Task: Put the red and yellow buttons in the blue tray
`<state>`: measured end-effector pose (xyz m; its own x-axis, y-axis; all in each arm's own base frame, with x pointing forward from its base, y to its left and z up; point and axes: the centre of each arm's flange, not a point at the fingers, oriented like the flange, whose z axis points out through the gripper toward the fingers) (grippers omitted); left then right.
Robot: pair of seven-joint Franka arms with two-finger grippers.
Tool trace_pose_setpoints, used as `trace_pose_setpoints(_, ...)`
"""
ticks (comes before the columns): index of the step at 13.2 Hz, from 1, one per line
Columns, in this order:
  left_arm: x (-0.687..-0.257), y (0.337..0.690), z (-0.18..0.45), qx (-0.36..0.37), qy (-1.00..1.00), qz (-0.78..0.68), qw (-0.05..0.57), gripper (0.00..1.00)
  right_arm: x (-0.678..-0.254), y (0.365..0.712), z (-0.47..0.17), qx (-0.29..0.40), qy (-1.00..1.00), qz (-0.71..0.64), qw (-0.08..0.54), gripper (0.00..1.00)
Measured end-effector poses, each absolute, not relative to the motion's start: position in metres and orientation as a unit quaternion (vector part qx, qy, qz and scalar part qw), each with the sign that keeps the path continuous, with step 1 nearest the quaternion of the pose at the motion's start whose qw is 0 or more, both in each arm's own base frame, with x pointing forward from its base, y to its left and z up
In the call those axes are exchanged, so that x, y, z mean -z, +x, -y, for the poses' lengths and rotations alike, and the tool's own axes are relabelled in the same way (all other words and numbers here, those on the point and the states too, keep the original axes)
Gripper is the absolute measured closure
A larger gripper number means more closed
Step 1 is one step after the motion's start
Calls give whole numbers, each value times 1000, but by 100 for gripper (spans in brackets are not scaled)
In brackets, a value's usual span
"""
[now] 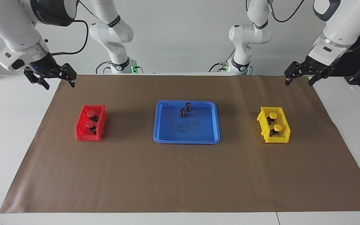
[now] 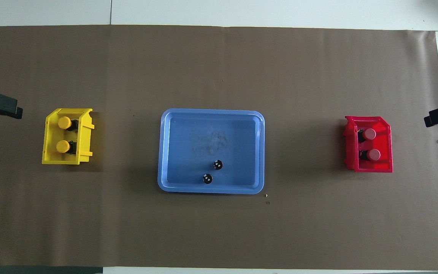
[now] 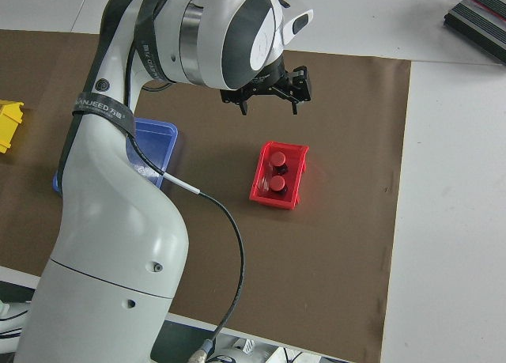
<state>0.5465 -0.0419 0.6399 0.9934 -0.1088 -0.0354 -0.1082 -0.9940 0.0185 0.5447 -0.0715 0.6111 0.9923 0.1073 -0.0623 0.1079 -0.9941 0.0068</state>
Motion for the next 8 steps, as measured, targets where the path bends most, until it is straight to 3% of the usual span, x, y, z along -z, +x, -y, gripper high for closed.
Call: trace_pose_setpoints(8,-640,547,42,18,998,54,8,0,-610,546,71,29,998,-54,6,0)
